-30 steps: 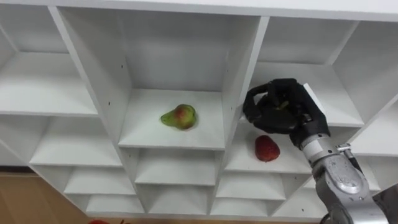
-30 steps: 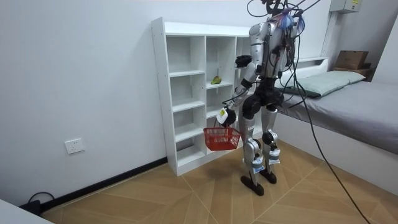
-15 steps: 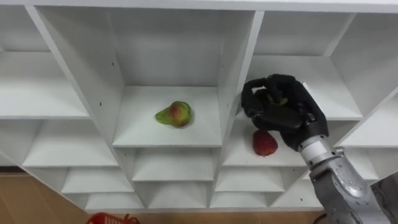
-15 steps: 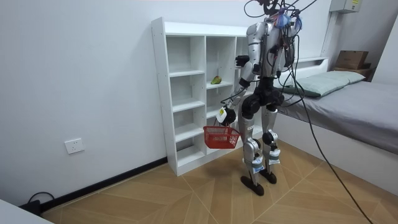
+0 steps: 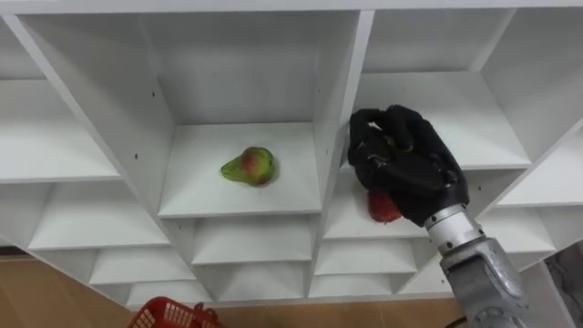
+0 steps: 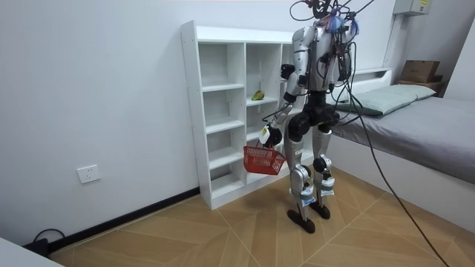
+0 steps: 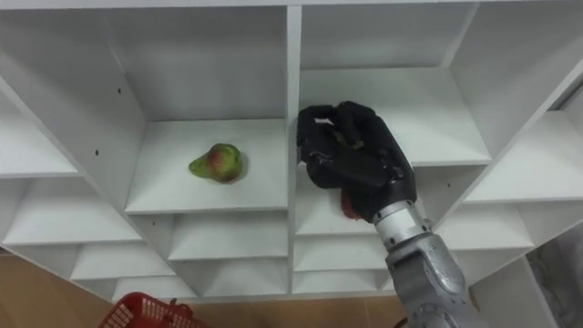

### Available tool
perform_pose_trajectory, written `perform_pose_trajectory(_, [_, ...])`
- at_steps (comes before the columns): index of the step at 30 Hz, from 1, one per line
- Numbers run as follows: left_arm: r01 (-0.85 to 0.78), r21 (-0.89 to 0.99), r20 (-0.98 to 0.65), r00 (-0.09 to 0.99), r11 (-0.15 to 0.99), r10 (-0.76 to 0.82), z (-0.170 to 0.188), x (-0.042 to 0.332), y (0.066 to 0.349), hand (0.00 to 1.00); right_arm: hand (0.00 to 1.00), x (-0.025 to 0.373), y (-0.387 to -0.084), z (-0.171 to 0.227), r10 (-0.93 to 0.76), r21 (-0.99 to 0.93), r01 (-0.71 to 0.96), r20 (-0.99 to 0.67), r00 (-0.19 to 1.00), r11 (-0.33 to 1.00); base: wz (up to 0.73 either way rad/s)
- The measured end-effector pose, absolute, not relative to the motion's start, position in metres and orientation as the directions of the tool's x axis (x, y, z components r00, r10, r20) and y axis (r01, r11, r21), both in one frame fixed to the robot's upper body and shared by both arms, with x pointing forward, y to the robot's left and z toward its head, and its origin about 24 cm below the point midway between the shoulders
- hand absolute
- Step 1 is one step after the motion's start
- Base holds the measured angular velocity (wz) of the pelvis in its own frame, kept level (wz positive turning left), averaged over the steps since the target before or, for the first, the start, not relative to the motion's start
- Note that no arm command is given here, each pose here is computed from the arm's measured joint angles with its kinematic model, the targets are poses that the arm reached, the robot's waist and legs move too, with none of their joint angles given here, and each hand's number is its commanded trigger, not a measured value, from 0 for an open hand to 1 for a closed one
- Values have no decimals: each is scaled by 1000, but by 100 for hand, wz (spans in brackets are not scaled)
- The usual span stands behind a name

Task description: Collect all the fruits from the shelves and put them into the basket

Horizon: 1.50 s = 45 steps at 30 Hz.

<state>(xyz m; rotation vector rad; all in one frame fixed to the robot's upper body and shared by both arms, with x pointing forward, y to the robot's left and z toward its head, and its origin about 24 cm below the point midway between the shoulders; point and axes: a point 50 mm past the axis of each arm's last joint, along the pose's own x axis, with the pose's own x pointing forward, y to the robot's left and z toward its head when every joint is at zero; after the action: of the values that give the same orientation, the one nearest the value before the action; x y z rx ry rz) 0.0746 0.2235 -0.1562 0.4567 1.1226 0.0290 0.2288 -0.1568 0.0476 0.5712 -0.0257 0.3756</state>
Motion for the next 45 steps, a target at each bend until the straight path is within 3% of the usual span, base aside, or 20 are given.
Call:
perform_pose_trajectory(8, [204,347,-876,419,915,239,-158,71,225,100,100,218,-151,45,436,563,-461,190,880,685,1])
perform_pose_trajectory(15, [207,305,-887,418,930,198,-158,76,224,100,100,198,-121,35,595,664,-591,266,759,457,-6])
perform_pose_trajectory(24, [176,274,-892,413,945,181,-159,76,220,100,100,195,-118,43,562,739,-632,429,708,232,5])
perform_pose_trajectory(36, [178,273,-893,412,946,180,-159,79,220,100,100,192,-118,42,578,712,-677,479,661,185,0])
perform_pose_trajectory(45, [203,283,-873,460,937,164,-156,98,213,100,100,181,-133,-20,596,828,-468,216,774,308,0])
